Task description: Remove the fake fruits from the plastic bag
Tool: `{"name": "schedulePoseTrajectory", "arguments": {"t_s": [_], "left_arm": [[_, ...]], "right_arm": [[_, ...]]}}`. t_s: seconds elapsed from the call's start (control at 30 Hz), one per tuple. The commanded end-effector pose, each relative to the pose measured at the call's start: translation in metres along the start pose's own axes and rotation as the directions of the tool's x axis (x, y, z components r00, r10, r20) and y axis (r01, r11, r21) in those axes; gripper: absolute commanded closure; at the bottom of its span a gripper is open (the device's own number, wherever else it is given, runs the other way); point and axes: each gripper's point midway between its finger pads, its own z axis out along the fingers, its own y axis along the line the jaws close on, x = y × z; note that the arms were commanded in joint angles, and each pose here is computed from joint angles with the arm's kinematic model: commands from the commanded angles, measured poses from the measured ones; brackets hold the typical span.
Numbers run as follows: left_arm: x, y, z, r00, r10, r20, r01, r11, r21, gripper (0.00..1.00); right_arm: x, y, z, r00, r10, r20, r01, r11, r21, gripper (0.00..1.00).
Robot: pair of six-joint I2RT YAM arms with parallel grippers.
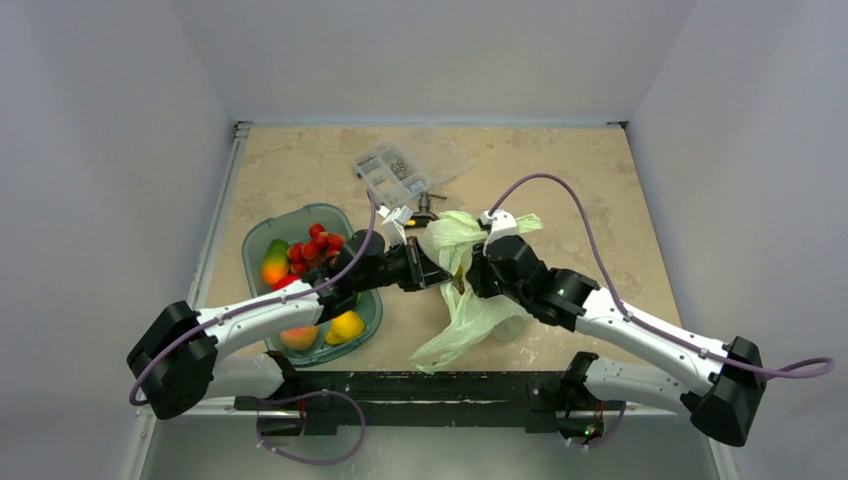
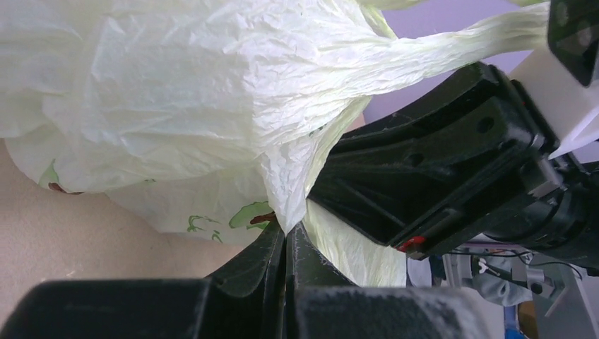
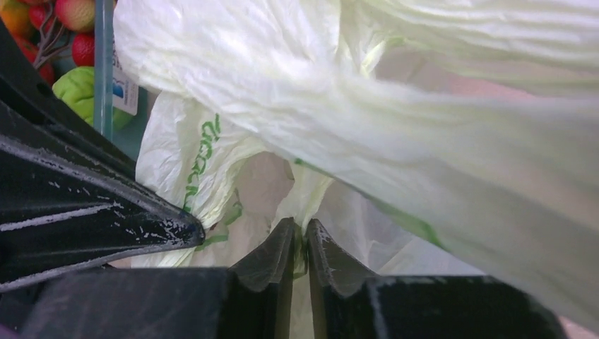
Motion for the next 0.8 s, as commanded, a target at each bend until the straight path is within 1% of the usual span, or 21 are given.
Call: {"name": "schedulePoseTrajectory", "arguments": {"t_s": [0.0,0.03,0.17,0.27,0.43,0.63,0.7,0.77], "left_arm": [[-0.005,-0.006,-0.011,1.0,0.019,0.003,-0.019,1.0,-0.014,1.0],[-0.006,-0.002,-0.014,1.0,0.023,0.013,-0.023,0.999,-0.032,1.0],[-0.013,0.011,-0.031,0.995,0.062,0.074,-0.053,0.992,-0.113,1.0],[-0.02,0.02,-0.047,0.988,0.101,0.115,-0.079,0.98,-0.182,1.0],[-0.023,0.035,-0.071,0.979,0.136,0.154,-0.091,0.959,-0.268,1.0],[-0.024,0.048,-0.086,0.969,0.145,0.198,-0.078,0.947,-0.312,1.0],[-0.022,0.052,-0.088,0.969,0.147,0.198,-0.077,0.943,-0.322,1.0],[-0.021,0.052,-0.087,0.971,0.143,0.194,-0.076,0.946,-0.315,1.0]], "right_arm": [[-0.031,-0.02,-0.01,0.986,0.059,0.153,-0.077,0.991,0.11,0.96],[-0.038,-0.026,-0.016,0.98,0.066,0.188,-0.092,0.987,0.134,1.0],[-0.07,-0.055,-0.046,0.939,0.068,0.338,-0.16,0.955,0.25,1.0],[-0.089,-0.078,-0.065,0.912,0.052,0.406,-0.2,0.922,0.331,1.0],[-0.116,-0.118,-0.084,0.893,0.039,0.448,-0.249,0.873,0.42,1.0],[-0.145,-0.142,-0.096,0.877,0.006,0.48,-0.272,0.83,0.486,1.0],[-0.158,-0.144,-0.098,0.872,0.006,0.489,-0.278,0.83,0.484,1.0],[-0.173,-0.137,-0.099,0.867,-0.003,0.498,-0.262,0.847,0.462,1.0]]}}
